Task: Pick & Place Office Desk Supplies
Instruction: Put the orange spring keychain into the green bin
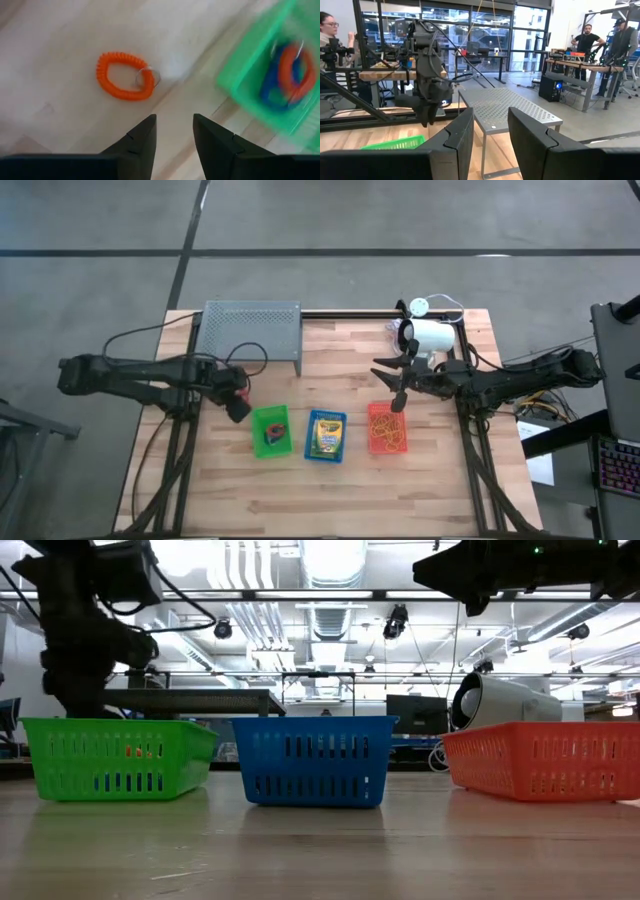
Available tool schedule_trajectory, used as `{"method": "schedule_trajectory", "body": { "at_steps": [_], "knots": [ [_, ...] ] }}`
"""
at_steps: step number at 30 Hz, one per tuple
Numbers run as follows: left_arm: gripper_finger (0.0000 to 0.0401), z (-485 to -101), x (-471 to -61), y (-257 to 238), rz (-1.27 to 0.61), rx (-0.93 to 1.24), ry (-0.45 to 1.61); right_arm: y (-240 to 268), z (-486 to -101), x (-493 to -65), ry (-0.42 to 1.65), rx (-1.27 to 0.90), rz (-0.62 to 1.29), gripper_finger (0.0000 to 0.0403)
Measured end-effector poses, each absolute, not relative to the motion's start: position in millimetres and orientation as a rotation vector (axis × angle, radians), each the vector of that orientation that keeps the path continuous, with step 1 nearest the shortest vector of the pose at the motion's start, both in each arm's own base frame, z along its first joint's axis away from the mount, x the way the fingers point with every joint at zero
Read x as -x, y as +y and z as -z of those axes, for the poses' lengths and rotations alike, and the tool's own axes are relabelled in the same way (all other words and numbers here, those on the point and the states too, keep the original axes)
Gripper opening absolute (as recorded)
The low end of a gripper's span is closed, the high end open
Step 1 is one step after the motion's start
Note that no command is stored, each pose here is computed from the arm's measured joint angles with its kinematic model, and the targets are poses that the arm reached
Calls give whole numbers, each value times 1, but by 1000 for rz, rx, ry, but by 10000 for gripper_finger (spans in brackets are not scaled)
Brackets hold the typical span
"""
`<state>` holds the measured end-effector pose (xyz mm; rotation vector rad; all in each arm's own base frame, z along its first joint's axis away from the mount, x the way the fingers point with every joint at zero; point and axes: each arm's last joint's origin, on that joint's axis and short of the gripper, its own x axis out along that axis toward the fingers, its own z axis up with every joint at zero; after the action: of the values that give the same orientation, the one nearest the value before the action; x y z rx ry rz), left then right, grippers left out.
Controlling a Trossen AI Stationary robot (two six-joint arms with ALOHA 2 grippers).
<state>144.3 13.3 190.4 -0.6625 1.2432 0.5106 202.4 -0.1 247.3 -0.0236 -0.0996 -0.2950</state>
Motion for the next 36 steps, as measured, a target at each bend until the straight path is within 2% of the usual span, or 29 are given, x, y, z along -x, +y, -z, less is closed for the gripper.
{"method": "schedule_trajectory", "body": {
  "at_steps": [8,15,20,27,36],
  "knots": [
    [120,-192,-149,17,-624,639,1138,0,-247,-202,-100,24,295,118],
    [120,-192,-147,21,-848,905,1051,0,-247,-202,-100,24,295,118],
    [124,-188,-153,21,-855,939,1051,0,-247,-202,-100,24,295,118],
    [148,-172,-164,24,-916,1037,1139,0,-247,-202,-100,24,296,118],
    [170,-171,-172,27,-975,1084,1050,0,-247,-202,-100,24,295,118]
  ]
}}
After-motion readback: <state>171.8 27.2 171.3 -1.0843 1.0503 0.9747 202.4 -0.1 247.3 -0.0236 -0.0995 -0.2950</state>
